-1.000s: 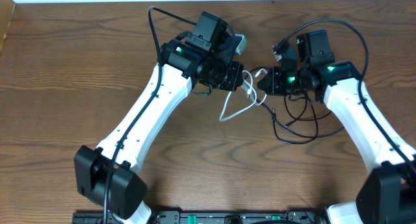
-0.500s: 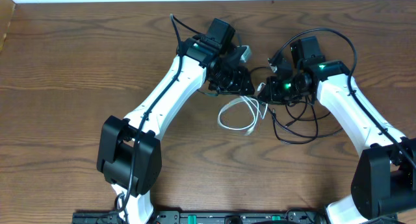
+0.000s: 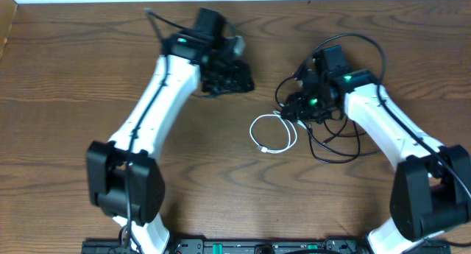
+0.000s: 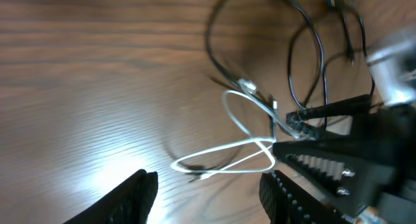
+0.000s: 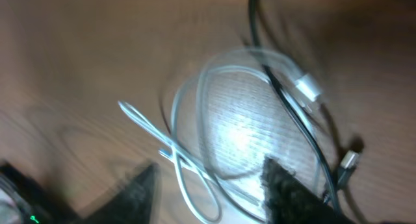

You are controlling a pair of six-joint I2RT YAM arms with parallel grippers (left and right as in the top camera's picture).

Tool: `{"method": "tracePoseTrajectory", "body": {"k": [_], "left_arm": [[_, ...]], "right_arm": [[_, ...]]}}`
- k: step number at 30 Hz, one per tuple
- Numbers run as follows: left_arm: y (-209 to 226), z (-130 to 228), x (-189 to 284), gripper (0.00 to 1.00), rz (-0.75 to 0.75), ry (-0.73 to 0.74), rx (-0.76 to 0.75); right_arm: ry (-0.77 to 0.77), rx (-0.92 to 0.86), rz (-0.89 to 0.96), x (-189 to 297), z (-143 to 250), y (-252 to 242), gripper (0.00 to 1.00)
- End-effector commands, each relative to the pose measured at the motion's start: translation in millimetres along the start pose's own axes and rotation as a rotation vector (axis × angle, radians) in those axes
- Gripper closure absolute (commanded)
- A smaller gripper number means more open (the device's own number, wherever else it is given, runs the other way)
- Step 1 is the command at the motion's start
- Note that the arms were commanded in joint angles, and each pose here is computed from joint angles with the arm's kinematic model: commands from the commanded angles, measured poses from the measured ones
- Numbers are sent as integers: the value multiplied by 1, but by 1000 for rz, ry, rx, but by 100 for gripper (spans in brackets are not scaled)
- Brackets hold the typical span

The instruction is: Untangle cables

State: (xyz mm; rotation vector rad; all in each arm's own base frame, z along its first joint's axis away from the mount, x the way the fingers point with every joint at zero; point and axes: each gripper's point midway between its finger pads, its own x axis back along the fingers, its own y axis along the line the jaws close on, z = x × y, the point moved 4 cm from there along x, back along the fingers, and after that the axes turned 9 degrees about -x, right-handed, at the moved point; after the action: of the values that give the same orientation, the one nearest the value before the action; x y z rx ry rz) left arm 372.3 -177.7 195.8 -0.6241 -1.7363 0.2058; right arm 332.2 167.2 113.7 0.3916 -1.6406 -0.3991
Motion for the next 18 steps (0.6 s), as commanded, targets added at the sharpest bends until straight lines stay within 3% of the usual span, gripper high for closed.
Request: {"method": "tracePoseTrajectory", "body": {"k": [1,4,13,18], "left_arm": [[10,2,18,44,-23,-20,-6],[17,6,21,44,-30,0,-12],[18,8,21,44,-31,7,-56],[18,8,21,44,-31,7,-59]], "right_arm": [[27,17,11,-10,5,1,28],[50,50,19,-15,7,-3,24],[164,263,-99,-46,22,8,28],[154,281,-22,-67,19,1,38]]}}
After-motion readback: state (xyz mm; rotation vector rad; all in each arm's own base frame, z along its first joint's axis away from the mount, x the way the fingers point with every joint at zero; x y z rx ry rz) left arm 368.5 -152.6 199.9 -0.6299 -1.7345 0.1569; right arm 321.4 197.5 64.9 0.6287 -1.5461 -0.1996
